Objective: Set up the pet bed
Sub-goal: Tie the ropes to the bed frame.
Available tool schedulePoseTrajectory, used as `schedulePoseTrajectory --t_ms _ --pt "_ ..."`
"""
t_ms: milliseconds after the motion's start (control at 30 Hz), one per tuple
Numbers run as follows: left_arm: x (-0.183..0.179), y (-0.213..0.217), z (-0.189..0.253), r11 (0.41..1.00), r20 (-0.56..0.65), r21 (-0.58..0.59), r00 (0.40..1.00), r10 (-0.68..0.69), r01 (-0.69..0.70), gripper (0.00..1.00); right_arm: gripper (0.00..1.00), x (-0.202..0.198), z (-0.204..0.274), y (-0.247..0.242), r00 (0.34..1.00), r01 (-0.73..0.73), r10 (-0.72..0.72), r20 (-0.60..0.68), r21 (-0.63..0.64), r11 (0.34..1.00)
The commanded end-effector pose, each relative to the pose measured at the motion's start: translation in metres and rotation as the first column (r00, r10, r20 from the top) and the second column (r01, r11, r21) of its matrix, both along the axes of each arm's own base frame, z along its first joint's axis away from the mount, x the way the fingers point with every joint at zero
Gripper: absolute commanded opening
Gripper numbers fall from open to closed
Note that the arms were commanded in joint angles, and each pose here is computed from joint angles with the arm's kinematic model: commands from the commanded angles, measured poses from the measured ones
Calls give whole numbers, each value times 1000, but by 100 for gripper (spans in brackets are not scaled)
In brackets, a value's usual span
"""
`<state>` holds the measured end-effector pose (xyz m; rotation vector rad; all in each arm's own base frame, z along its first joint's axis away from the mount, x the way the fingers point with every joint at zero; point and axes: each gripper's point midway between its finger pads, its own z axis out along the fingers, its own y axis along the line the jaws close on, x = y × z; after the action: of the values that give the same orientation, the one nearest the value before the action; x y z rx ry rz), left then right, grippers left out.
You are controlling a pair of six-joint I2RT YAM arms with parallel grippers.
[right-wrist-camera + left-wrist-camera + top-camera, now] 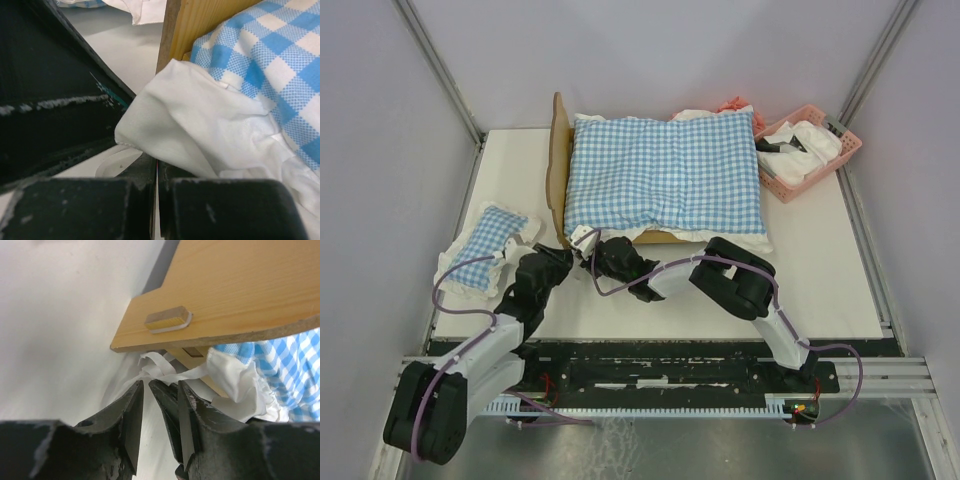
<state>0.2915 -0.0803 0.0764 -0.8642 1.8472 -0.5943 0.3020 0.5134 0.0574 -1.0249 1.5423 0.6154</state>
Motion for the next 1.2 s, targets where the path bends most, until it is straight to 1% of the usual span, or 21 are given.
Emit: schedulePoseTrajectory --t_ms 0,133,367,433,533,667,833,1167 --pt "2 20 11 983 -8 -68 986 169 -169 41 2 2 30 14 999 -22 19 49 60 998" --pt "2 28 8 956 -47 -129 964 260 -264 44 2 3 30 13 998 -21 18 60 53 998" --pt "16 19 15 926 -50 -250 959 279 -283 46 2 3 31 14 998 -24 21 63 55 998" --pt "22 14 23 924 -6 -287 965 263 -253 46 2 4 31 13 998 -24 20 62 56 998" --pt "25 13 26 924 13 -296 966 258 -242 46 2 3 31 14 998 -27 24 62 57 998" --pt "25 17 23 913 5 -305 959 284 -269 47 2 3 31 14 998 -30 26 62 58 998" --pt "23 19 16 884 -31 -352 948 318 -308 47 2 3 31 15 997 -32 28 65 61 998" --pt "25 14 0 857 -104 -389 941 323 -337 47 2 2 32 17 997 -40 36 64 66 997"
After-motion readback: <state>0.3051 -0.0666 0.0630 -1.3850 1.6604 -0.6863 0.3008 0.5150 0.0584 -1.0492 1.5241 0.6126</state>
